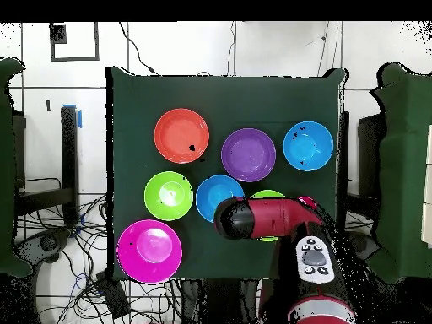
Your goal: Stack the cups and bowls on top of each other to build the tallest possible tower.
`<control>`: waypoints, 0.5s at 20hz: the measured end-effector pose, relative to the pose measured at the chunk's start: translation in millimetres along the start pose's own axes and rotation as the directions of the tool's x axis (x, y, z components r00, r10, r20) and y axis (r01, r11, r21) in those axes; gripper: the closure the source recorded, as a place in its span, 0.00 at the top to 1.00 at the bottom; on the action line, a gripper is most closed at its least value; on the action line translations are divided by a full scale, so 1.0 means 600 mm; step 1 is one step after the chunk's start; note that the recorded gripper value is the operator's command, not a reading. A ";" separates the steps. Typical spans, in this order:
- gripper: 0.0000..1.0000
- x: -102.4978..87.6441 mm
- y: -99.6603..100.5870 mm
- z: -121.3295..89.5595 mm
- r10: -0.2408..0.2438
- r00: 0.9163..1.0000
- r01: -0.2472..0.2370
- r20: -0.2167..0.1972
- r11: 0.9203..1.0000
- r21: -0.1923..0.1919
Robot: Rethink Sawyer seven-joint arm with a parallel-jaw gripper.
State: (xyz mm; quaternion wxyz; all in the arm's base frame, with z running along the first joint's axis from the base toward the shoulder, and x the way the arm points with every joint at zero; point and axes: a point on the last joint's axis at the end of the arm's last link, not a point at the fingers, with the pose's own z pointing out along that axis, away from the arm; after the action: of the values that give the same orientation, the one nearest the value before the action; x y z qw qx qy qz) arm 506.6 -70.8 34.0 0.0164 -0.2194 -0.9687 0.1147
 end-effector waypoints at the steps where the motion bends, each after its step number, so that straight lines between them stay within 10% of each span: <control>1: 1.00 -0.001 -0.004 -0.002 0.005 1.000 -0.005 0.001 1.000 -0.001; 10: 1.00 0.002 -0.087 -0.027 0.103 0.995 -0.103 0.009 0.995 -0.017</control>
State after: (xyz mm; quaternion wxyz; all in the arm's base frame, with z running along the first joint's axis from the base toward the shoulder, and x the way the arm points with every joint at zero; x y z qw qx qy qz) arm 484.6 -112.7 61.5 0.0038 -0.2687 -0.9571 0.1083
